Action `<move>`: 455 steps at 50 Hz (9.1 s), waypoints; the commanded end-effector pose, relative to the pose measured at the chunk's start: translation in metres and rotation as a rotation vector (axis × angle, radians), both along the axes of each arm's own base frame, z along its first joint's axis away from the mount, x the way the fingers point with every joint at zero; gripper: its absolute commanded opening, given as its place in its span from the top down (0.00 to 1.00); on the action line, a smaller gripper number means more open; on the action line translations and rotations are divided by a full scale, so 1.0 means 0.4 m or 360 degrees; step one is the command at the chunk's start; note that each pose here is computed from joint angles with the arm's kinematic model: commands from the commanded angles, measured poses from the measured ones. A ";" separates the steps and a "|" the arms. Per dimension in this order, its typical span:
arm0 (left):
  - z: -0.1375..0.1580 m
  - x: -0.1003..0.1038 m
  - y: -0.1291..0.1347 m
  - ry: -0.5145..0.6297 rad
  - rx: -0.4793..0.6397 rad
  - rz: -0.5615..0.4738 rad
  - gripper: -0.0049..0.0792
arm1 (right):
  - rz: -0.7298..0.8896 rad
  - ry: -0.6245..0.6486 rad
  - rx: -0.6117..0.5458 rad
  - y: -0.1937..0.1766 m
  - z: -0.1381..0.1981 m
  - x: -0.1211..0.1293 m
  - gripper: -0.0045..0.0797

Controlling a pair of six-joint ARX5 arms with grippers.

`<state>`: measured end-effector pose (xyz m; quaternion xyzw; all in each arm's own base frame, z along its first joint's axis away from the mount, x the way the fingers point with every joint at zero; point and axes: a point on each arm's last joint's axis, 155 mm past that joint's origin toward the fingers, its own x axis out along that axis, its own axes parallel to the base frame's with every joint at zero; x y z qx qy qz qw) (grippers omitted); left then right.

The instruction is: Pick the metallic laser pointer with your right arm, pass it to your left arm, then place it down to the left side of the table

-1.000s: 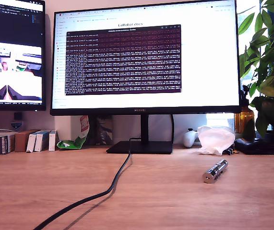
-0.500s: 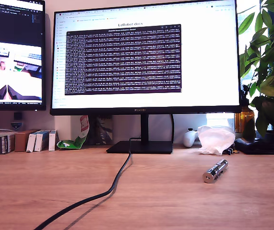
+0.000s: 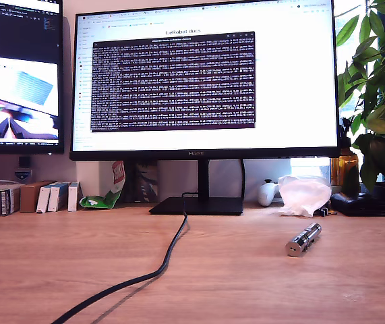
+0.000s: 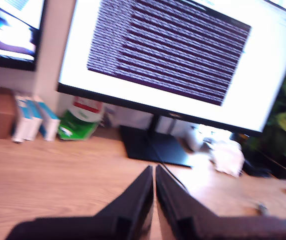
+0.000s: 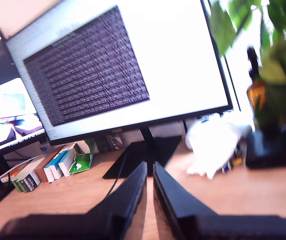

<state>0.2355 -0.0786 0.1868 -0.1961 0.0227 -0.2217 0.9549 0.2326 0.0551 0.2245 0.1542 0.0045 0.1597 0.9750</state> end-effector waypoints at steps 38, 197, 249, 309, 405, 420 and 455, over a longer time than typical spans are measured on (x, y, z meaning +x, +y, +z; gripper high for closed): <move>0.046 0.112 -0.089 0.0415 0.0385 -0.0399 0.97 | 0.0736 0.0145 -0.1466 0.127 -0.018 0.242 0.94; 0.074 0.130 -0.154 0.0183 0.0519 -0.0585 0.65 | 0.1755 0.0499 -0.1419 0.612 -0.306 0.275 0.96; 0.193 0.136 -0.330 -0.0274 0.0361 -0.0941 0.55 | 0.2295 -0.0474 -0.0618 0.948 0.247 0.076 0.96; 0.042 0.189 -0.270 0.0009 0.0751 -0.0754 0.97 | 0.2017 -0.0137 -0.0751 0.876 0.166 0.198 0.59; -0.334 0.206 -0.055 0.0857 0.1842 -0.0749 0.97 | 0.0185 0.0317 -0.0875 0.175 0.188 0.451 0.96; -0.358 0.220 -0.011 0.1119 0.1918 -0.0897 0.97 | 0.0435 0.0014 -0.0946 0.281 0.275 0.272 0.96; -0.404 0.187 0.029 0.1730 0.1976 -0.1247 0.97 | 0.0595 -0.0141 -0.0987 0.341 0.324 0.173 0.96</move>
